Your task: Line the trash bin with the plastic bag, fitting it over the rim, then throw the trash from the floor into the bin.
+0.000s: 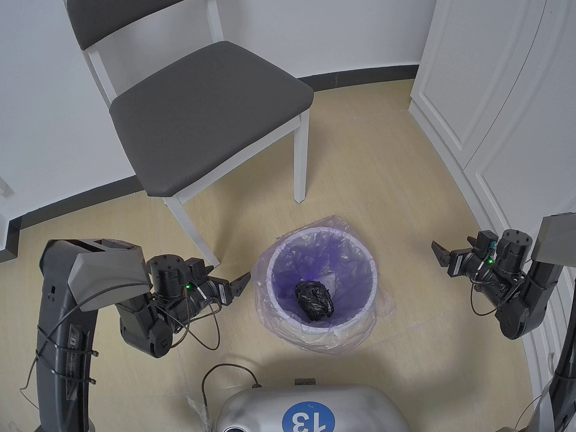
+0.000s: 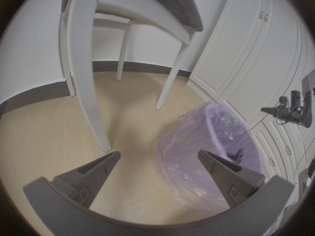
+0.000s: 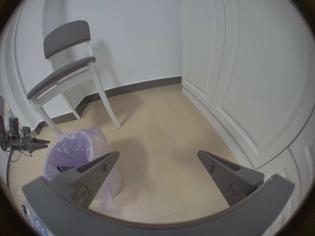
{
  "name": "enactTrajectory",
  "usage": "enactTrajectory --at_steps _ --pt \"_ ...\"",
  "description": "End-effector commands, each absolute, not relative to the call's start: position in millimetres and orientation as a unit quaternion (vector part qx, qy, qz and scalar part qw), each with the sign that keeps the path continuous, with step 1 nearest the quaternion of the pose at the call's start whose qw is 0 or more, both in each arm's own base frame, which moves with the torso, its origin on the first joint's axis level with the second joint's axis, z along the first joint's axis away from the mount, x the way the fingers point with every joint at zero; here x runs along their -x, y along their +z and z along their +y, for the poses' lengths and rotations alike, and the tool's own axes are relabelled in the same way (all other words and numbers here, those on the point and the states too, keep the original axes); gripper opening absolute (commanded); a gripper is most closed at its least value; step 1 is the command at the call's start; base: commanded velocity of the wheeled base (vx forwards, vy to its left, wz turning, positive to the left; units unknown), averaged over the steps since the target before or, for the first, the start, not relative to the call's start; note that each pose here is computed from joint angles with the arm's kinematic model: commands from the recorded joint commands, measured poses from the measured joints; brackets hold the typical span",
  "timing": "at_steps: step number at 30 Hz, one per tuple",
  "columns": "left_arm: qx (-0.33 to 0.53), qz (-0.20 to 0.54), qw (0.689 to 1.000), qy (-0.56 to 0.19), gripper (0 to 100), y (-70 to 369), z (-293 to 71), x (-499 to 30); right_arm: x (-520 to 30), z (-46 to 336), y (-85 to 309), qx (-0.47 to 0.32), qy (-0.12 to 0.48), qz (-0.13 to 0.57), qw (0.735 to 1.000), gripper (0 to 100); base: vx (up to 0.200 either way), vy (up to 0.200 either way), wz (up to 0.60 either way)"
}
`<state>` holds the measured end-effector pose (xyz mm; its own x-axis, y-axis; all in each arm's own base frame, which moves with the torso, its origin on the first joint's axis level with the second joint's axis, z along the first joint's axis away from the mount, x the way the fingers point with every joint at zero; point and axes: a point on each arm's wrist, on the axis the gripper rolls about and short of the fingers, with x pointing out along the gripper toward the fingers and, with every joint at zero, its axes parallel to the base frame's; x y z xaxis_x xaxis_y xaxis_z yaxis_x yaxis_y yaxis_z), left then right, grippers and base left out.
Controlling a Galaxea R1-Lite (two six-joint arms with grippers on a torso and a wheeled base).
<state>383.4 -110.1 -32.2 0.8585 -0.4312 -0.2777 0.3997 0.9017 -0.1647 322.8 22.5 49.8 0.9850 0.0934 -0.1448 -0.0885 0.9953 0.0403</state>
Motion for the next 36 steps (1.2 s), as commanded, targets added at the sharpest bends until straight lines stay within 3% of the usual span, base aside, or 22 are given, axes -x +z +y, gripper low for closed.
enactTrajectory --at_steps 1,10,13,14,19,26,31,36 --pt "0.051 0.182 0.960 -0.209 100 -59.6 -108.1 -395.8 -318.5 29.0 69.0 -0.017 0.056 0.039 0.998 100 0.000 0.000 0.00" --pt "0.047 0.204 0.941 -0.264 100 -48.4 -140.4 -446.8 -317.9 44.8 70.8 -0.015 0.082 0.034 0.996 100 0.000 0.000 0.00" --pt "0.025 0.218 0.938 -0.268 100 -49.9 -146.3 -456.4 -317.3 45.4 70.3 -0.014 0.087 0.036 0.995 100 0.000 0.000 0.00" --pt "-0.020 0.227 0.935 -0.271 100 -55.4 -150.1 -467.2 -317.5 48.0 69.1 -0.014 0.092 0.037 0.995 100 0.000 0.000 0.00" --pt "-0.091 0.257 0.935 -0.225 100 -73.1 -156.5 -499.9 -316.3 49.3 65.8 -0.009 0.096 0.044 0.994 100 0.000 0.000 0.00" --pt "-0.113 0.299 0.926 -0.200 100 -90.7 -150.8 -518.8 -316.4 49.3 61.4 -0.007 0.105 0.052 0.993 100 0.000 0.000 0.00" --pt "-0.111 0.292 0.928 -0.202 100 -83.1 -152.0 -519.7 -321.0 51.1 51.2 -0.005 0.109 0.064 0.992 100 0.000 0.000 0.00" --pt "-0.100 0.276 0.935 -0.200 100 -40.8 -144.9 -512.0 -320.2 56.1 53.4 -0.004 0.116 0.060 0.991 100 0.000 0.000 0.00"
